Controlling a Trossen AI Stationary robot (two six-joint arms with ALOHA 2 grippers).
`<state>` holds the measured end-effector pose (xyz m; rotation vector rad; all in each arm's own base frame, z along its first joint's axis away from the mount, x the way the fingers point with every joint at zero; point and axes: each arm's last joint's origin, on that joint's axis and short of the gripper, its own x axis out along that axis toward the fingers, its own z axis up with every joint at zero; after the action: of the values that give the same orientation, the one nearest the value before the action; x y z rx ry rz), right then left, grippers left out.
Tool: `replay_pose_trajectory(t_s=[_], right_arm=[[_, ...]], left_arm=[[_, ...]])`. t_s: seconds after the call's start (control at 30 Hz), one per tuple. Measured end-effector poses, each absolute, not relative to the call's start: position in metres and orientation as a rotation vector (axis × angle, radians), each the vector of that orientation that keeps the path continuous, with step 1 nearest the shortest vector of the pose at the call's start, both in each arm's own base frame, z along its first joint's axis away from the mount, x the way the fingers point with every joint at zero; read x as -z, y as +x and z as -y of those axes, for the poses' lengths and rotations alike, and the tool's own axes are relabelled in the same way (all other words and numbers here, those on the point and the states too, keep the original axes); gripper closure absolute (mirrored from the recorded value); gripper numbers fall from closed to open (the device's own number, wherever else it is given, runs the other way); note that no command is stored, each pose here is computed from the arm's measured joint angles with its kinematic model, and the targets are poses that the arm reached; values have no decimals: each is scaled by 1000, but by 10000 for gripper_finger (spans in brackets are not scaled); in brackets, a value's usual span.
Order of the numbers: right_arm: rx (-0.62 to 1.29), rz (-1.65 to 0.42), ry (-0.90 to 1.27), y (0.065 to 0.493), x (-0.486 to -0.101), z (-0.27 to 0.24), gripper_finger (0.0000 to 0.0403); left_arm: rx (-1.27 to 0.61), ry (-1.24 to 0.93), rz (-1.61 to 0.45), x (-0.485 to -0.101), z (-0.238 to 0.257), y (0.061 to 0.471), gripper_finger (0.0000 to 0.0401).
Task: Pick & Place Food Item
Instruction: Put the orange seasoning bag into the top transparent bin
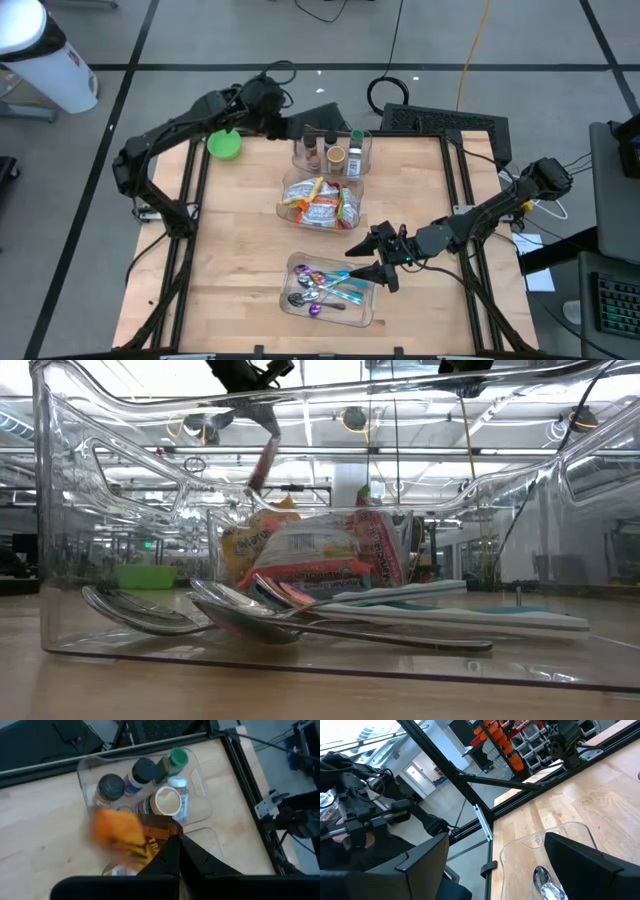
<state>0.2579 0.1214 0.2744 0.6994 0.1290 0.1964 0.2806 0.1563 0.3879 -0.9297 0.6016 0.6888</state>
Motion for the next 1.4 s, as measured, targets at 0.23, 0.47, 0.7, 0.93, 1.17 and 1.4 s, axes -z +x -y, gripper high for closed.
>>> replay_pose_trajectory(t_s=[0.23, 0.47, 0.7, 0.93, 1.17, 1.4], right_arm=[[-188, -129, 699, 259, -274, -119, 83], [-188, -129, 699, 259, -274, -119, 83], [-188, -129, 698, 259, -274, -119, 83], [-188, -129, 698, 259, -274, -119, 83], [-187, -130, 698, 259, -274, -119, 83], [-188, -129, 691, 259, -274, -119, 83]], left_arm=[[-704, -934, -580, -389, -165, 277, 401], [-709, -932, -571, -389, -168, 275, 401], [-700, -935, -603, -377, -174, 287, 401], [-679, -950, -645, -362, -181, 299, 401], [-684, -935, -649, -361, -182, 300, 401], [-724, -907, -667, -359, -183, 298, 401]])
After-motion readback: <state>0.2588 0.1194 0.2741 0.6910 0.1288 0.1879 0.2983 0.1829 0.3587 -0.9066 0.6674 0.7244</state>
